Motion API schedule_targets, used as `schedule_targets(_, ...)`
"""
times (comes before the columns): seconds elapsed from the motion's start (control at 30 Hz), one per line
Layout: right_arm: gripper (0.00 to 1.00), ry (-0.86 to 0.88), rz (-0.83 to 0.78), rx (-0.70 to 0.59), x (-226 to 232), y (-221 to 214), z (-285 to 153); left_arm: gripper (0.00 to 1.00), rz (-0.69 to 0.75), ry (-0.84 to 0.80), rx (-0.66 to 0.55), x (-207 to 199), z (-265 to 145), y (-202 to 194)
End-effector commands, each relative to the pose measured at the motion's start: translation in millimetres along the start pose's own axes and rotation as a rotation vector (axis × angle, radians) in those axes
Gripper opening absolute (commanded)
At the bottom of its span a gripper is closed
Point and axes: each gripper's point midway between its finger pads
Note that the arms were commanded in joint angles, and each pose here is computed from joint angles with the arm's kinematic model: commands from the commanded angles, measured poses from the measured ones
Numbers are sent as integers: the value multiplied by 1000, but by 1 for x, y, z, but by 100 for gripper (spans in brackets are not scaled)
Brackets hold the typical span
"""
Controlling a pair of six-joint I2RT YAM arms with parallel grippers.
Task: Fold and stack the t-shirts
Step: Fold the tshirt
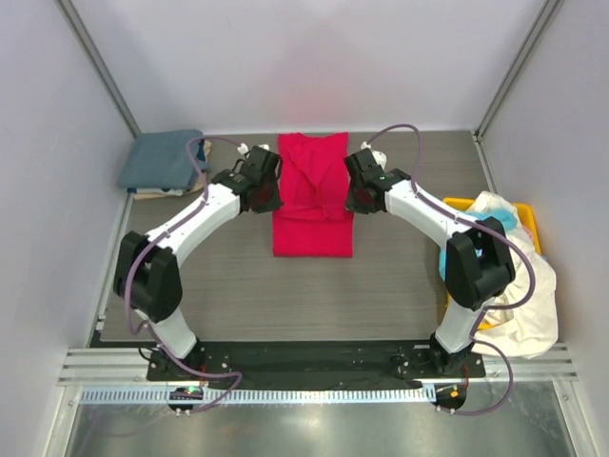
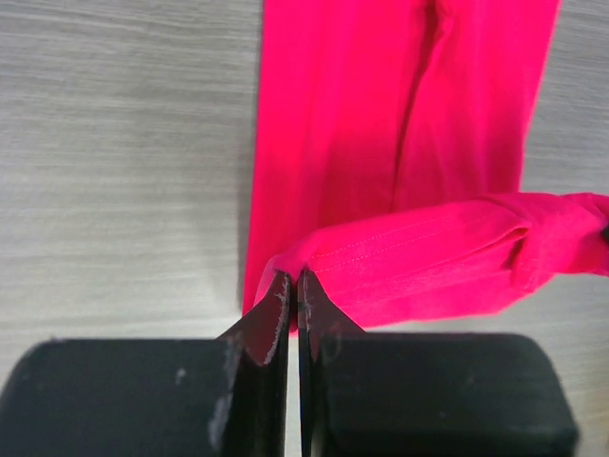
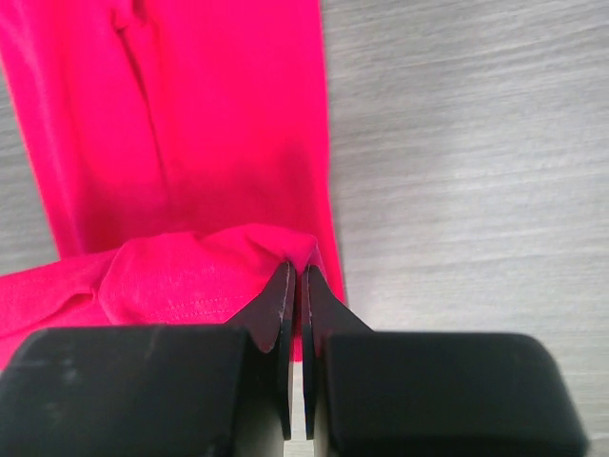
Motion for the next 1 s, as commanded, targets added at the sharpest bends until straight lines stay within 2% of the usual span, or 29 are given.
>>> schedule_targets(0.0,1,32,-20,-23,13,25,2,0,15,-18,5,5,12,21)
schedule_targets(0.13,1,25,-11,-15,14,37,19,0,-1,-13,84,10,45,21)
schedule_targets(0.33,1,17,-1,24,19,43,50,4,-15,-15,124,8,81,38)
schedule_targets(0.4,9,11,8,25,20,51,61,8,-21,-13,165,11,91,38)
schedule_targets(0.43,13,3,16,31,19,53,64,8,-25,-31,133,6,93,57)
schedule_targets(0.5,45,10,31,18,25,72,75,13,-40,-22,223,13,121,45)
schedule_targets(0.53,54,1,36,14,25,80,80,14,-56,-67,157,4,115,81)
schedule_targets(0.57,59,-12,56,3,21,95,82,17,-79,-99,206,6,138,75)
schedule_targets(0.6,66,21,73,-42,35,126,69,33,-104,-119,213,5,137,82)
schedule_targets(0.63,71,21,77,-22,34,129,84,44,-126,-168,111,-2,121,124)
schedule_targets(0.7,73,55,99,-67,40,165,66,60,-224,-229,89,7,111,147)
schedule_targets(0.77,74,90,91,-97,45,179,43,67,-253,-233,48,21,92,163)
schedule_targets(0.8,74,69,76,-74,37,169,43,69,-234,-240,-74,21,50,193)
schedule_targets(0.83,72,64,74,-68,33,163,40,70,-229,-193,-7,31,64,163)
schedule_targets(0.87,70,112,76,-102,38,168,7,70,-228,-175,-11,36,58,157)
schedule_targets(0.9,69,96,75,-50,23,136,29,69,-231,-152,28,43,66,130)
schedule_targets(0.93,65,132,66,-43,27,120,22,67,-234,-165,-5,41,40,132)
schedule_targets(0.97,63,183,67,-51,32,112,4,66,-233,-161,3,42,32,122)
Point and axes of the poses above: each gripper's point midway between its finger pads, its own z axis out along the fingers, its own x axis along the line the jaws close on, y = z × x, and after that the axes turned 10 degrees about z, right-handed
